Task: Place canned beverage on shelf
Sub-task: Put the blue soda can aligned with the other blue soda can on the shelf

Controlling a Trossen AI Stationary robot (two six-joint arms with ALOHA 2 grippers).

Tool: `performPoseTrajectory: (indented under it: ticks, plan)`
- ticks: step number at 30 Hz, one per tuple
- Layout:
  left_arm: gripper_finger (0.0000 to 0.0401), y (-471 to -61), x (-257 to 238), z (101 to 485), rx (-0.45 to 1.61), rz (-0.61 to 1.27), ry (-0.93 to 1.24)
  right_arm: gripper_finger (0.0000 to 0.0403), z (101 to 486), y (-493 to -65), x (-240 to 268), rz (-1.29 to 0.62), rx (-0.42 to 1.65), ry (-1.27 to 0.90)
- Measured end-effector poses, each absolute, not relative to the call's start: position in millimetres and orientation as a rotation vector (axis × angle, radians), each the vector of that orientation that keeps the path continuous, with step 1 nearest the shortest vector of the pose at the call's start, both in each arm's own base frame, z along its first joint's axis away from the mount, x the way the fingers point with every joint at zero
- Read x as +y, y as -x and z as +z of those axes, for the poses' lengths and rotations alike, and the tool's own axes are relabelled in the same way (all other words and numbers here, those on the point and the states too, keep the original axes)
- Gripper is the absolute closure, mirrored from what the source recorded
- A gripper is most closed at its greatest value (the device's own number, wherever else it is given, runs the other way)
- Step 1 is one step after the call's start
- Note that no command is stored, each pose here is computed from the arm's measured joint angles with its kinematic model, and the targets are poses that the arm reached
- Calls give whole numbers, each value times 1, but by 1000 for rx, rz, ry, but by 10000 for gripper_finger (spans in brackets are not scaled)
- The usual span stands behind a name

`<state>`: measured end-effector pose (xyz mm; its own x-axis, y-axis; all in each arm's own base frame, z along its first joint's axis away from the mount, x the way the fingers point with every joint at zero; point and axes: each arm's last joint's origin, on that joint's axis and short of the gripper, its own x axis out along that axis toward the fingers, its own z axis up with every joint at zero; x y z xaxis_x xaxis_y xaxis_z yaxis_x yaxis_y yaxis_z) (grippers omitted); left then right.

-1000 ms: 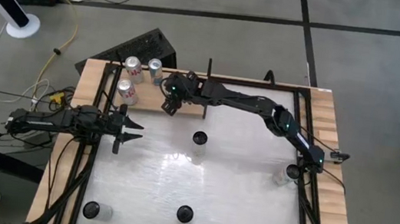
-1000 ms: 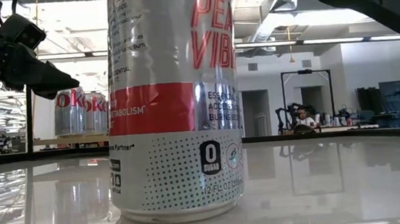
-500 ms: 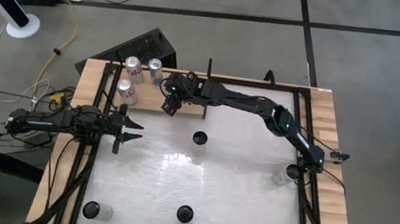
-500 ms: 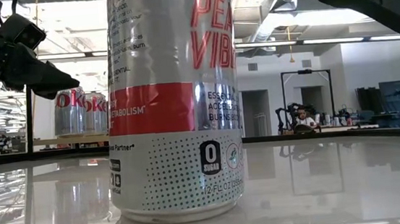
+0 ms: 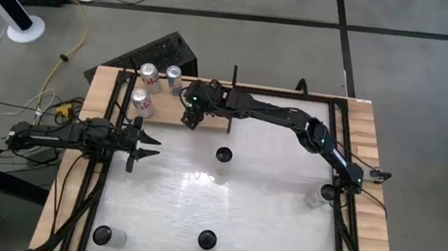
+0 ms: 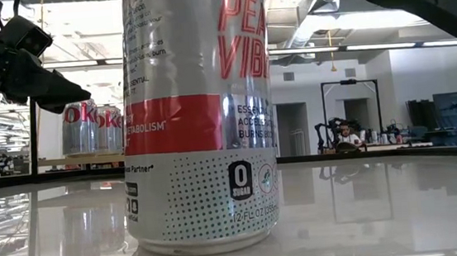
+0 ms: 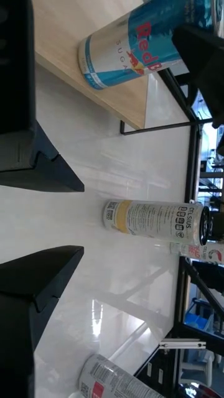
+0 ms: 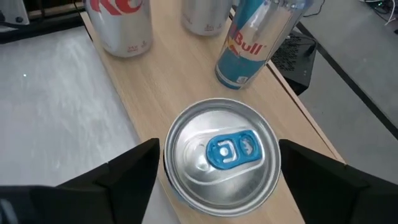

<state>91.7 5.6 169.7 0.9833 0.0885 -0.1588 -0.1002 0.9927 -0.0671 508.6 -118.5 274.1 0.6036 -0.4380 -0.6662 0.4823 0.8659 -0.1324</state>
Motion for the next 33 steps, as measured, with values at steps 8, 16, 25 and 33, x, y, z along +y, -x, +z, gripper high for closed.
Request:
performPoseTrajectory:
  ticks: [8,16,25,33]
  plan:
    - [266,-92,6,170,157,95,75,49,307,-496,-110,-513,709,-37]
    - [266,-92,6,170,157,95,75,56,340,-475,-88,-505,720,-31]
    - [266,-92,6,170,157,95,75,101,316,-473,-90,-622,861,-15]
    - [266,-92,6,170,157,95,75,201,317,-469,-105,-709,850,-34]
